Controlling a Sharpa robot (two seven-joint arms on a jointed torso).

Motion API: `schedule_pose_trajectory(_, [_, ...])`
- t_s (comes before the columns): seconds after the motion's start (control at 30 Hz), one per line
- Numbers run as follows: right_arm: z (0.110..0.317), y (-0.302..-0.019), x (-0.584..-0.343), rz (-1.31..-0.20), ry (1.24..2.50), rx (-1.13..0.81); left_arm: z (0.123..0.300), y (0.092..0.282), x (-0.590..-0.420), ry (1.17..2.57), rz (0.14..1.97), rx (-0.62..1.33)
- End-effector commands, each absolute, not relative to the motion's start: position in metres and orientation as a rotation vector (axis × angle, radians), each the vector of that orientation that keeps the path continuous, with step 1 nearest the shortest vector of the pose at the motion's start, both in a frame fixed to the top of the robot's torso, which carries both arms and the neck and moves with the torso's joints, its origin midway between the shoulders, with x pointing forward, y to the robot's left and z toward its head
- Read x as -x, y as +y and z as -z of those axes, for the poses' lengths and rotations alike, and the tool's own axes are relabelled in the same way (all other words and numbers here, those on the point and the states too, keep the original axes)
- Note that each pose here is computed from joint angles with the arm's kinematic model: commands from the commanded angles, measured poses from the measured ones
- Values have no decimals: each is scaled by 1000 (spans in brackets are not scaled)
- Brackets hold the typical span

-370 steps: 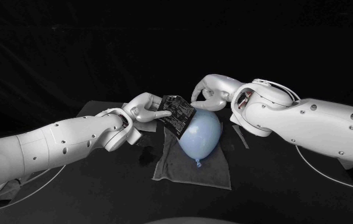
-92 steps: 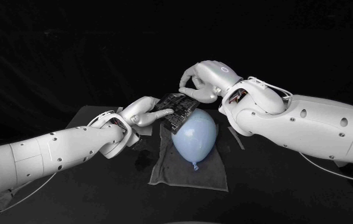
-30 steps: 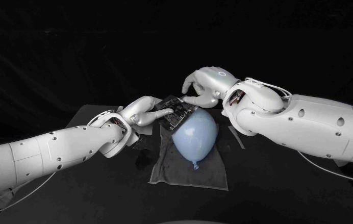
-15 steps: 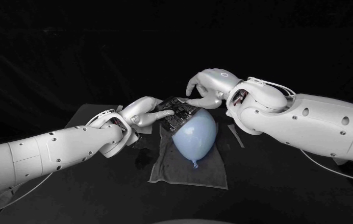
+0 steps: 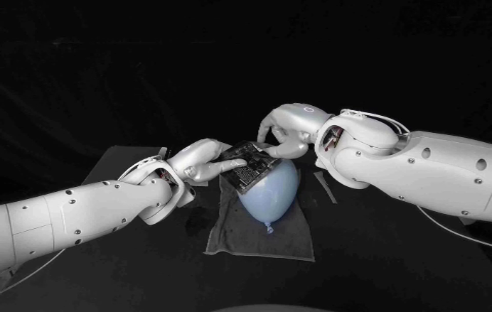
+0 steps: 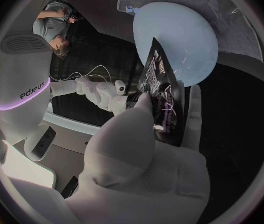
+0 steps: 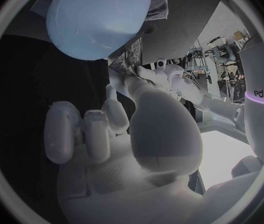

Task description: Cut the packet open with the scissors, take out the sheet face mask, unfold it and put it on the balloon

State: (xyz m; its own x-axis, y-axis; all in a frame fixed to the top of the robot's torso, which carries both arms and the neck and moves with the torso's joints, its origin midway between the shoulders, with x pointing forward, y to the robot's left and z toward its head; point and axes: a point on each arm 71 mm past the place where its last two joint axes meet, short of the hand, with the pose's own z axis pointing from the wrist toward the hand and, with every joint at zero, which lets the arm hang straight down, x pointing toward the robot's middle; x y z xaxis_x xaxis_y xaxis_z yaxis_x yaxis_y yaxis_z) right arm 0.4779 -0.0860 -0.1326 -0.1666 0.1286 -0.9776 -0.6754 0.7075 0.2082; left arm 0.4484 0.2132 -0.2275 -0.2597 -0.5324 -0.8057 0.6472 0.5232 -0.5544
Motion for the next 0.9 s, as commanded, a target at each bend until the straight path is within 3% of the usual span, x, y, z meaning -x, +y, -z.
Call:
schedule_pose_trajectory(0.03, [138, -85, -473, -778, 1670, 484, 226, 212, -449, 1444, 1123, -116])
schedule_pose_trajectory(0.9, [151, -87, -470, -811, 1761, 480, 229, 211, -449, 1483, 1141, -145])
